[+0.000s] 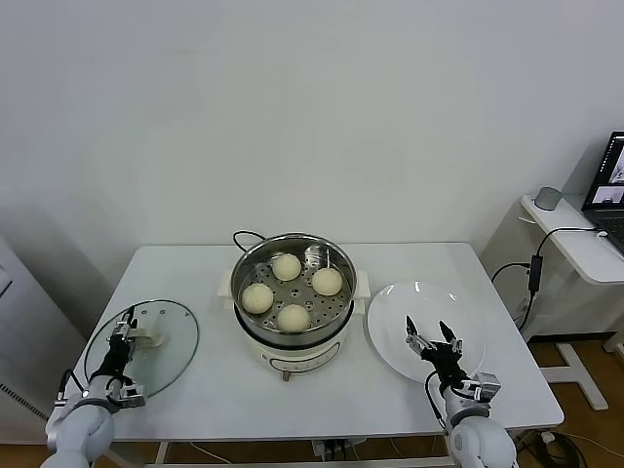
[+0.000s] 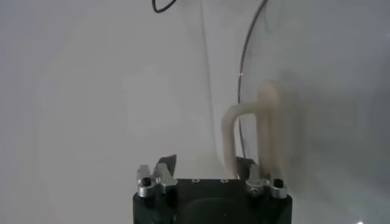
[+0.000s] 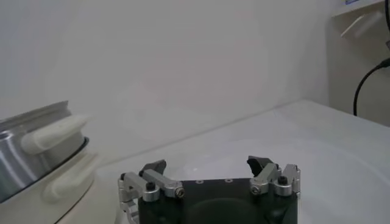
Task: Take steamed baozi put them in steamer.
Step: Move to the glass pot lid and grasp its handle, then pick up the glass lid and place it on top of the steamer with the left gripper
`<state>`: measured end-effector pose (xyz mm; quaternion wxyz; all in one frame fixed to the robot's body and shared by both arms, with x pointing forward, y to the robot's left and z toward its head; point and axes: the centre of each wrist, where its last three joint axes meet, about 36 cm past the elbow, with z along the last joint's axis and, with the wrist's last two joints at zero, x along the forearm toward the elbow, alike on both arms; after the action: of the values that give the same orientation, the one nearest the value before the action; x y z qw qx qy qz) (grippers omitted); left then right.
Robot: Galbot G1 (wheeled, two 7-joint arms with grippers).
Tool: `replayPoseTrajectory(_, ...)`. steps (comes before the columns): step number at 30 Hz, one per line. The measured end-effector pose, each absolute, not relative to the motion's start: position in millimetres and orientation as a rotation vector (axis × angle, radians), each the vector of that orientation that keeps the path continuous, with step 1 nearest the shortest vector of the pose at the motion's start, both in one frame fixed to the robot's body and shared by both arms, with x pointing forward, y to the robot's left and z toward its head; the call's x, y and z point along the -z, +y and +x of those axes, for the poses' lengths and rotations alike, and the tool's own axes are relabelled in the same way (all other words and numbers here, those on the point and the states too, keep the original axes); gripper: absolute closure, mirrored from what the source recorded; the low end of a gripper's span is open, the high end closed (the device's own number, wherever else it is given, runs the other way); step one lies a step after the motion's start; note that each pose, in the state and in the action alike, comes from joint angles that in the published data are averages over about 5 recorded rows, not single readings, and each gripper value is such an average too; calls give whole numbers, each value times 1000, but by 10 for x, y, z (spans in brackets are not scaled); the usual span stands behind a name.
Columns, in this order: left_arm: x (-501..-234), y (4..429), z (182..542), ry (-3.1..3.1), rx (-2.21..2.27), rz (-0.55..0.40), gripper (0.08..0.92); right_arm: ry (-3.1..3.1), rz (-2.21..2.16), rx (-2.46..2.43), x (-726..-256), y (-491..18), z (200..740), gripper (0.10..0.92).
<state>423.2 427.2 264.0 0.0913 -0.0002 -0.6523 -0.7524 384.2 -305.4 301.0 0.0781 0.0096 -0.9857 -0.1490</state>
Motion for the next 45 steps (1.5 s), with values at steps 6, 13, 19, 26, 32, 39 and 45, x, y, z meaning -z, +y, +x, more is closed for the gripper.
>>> replayPoseTrajectory(6,-2636,4260,4182,-1941,2206,7,718,-2953,31,446,-3016,-3051,3838,200)
replayPoseTrajectory(13,-2744,4147,4106,-1940,2151,65,862,-2956,35,443,-3019,-3045,3826,200)
replayPoseTrajectory(19,-2924,3947,4060,-1925,2117,162,866,-2960,31,441,-3031,-3063,3824,200)
replayPoseTrajectory(26,-3345,3566,4064,-1897,2044,337,866,-2962,26,438,-3057,-3093,3815,200)
replayPoseTrajectory(32,-3848,3091,4117,-1902,1968,462,866,-2964,23,429,-3098,-3129,3811,200)
replayPoseTrajectory(39,-4337,2584,4177,-1934,1889,533,866,-2963,16,417,-3118,-3187,3804,200)
replayPoseTrajectory(45,-4617,2160,4270,-1973,1850,555,866,-2964,11,416,-3132,-3209,3806,200)
